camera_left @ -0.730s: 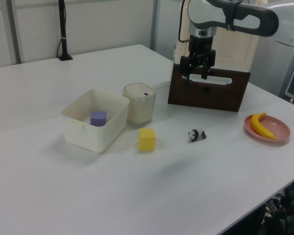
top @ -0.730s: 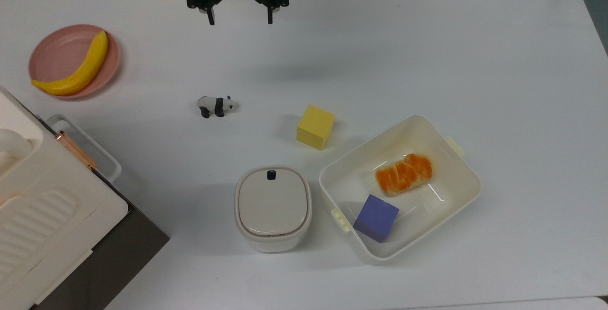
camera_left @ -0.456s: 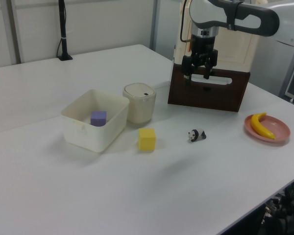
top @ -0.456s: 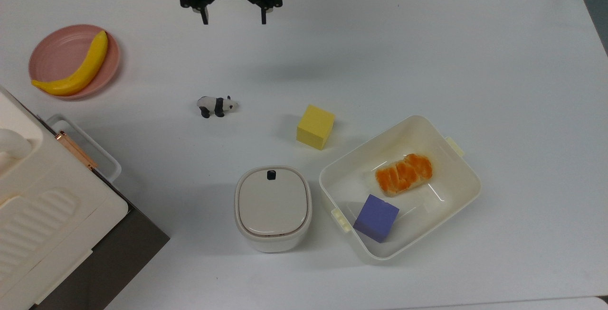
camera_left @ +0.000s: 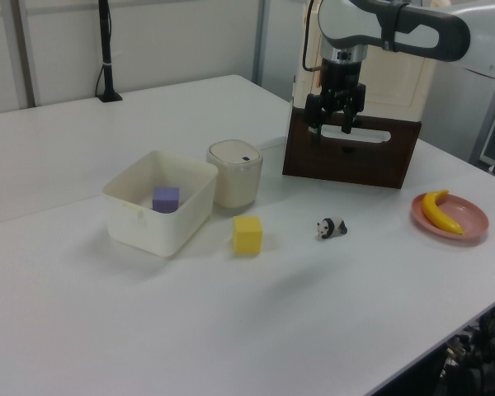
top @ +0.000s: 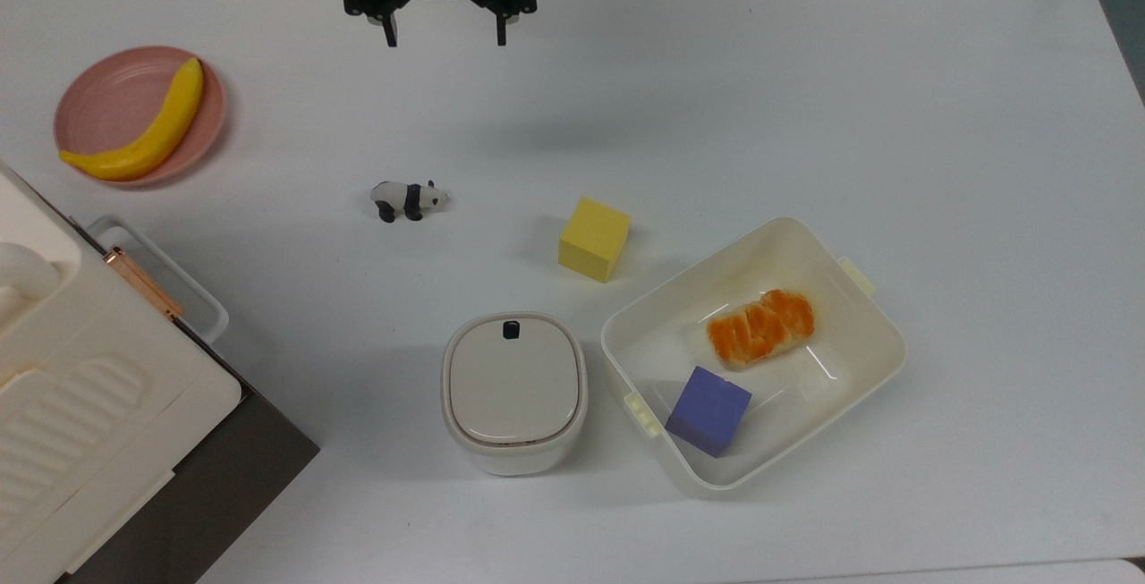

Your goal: Slide open the drawer

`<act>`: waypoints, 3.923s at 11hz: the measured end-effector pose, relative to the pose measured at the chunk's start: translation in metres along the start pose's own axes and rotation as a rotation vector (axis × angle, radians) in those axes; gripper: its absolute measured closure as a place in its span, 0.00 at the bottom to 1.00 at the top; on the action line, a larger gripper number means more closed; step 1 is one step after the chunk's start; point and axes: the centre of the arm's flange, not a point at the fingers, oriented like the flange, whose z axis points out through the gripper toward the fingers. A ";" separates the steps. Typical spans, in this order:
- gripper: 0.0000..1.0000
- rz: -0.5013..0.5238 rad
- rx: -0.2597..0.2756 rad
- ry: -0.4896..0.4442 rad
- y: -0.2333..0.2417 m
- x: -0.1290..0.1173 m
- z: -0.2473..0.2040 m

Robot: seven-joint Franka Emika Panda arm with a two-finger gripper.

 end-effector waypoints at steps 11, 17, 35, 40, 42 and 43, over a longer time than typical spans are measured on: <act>0.00 -0.043 0.000 0.003 -0.015 0.001 -0.002; 0.00 -0.328 -0.015 -0.004 0.031 0.004 0.018; 0.22 -0.841 -0.446 0.225 0.189 0.083 0.145; 0.64 -0.850 -0.472 0.234 0.196 0.087 0.151; 0.87 -0.845 -0.482 0.239 0.198 0.087 0.149; 0.87 -0.845 -0.483 0.239 0.198 0.087 0.149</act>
